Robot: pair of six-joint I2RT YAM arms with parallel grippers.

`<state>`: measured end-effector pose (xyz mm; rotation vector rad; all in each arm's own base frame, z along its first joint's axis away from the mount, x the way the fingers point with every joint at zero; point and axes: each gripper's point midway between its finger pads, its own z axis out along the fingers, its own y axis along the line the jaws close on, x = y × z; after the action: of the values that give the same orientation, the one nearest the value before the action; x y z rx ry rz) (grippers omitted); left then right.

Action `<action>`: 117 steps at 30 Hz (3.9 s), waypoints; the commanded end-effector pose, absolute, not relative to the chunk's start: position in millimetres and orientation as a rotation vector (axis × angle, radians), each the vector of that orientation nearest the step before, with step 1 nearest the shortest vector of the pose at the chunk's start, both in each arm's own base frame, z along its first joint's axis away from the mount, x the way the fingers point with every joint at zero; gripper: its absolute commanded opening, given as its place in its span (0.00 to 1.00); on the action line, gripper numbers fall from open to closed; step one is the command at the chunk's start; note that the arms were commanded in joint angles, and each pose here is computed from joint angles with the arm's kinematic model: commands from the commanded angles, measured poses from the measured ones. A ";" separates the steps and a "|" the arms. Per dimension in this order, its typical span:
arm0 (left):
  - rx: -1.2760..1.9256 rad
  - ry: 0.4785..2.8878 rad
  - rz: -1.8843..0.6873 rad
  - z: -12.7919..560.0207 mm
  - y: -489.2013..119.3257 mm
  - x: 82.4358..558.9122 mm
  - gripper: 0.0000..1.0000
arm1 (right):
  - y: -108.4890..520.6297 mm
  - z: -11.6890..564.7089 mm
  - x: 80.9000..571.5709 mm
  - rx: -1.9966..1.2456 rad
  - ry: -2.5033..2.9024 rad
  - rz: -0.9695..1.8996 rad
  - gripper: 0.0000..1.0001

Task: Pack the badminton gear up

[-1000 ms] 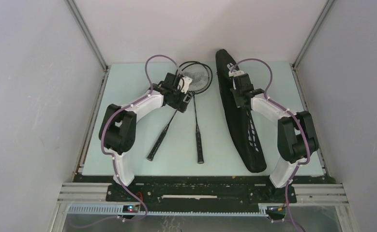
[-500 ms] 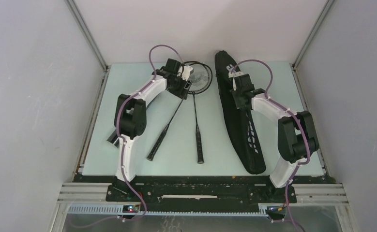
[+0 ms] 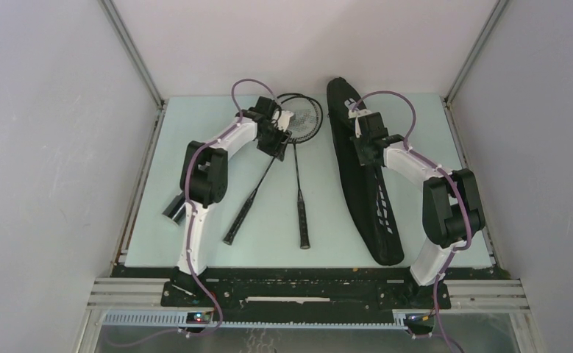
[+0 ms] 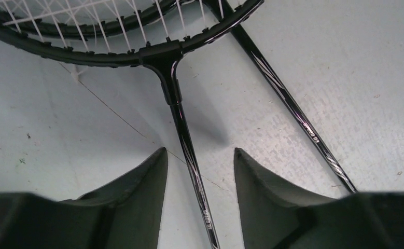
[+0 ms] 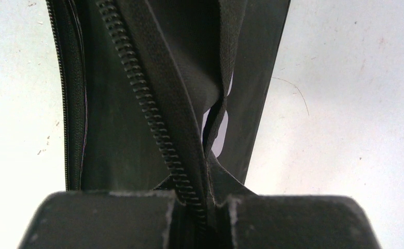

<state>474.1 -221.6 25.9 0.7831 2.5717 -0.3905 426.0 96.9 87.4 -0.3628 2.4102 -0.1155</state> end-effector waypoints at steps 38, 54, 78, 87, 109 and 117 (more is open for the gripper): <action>0.506 2.381 -0.236 147.9 -182.9 398.1 0.00 | 116.4 135.6 471.0 0.035 2.306 -0.451 0.00; 0.752 2.308 -0.041 144.7 -201.3 362.0 0.00 | 100.8 129.7 468.7 0.128 2.336 -0.516 0.00; 0.958 2.159 0.148 146.8 -209.5 331.6 0.00 | 114.1 140.7 473.2 0.121 2.295 -0.541 0.00; 1.014 2.227 0.141 120.3 -223.1 333.1 0.00 | 117.8 145.9 471.5 0.116 2.285 -0.533 0.00; 0.878 2.281 -0.311 122.0 -331.3 361.4 0.00 | 147.5 113.7 457.5 0.122 2.396 -0.353 0.00; 0.831 2.215 -0.548 124.7 -366.7 359.9 0.00 | 146.7 100.4 450.7 0.133 2.479 -0.172 0.00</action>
<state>352.3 -323.5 97.0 0.8751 2.3455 -0.3138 451.7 136.8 97.8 0.0853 2.4602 -0.3450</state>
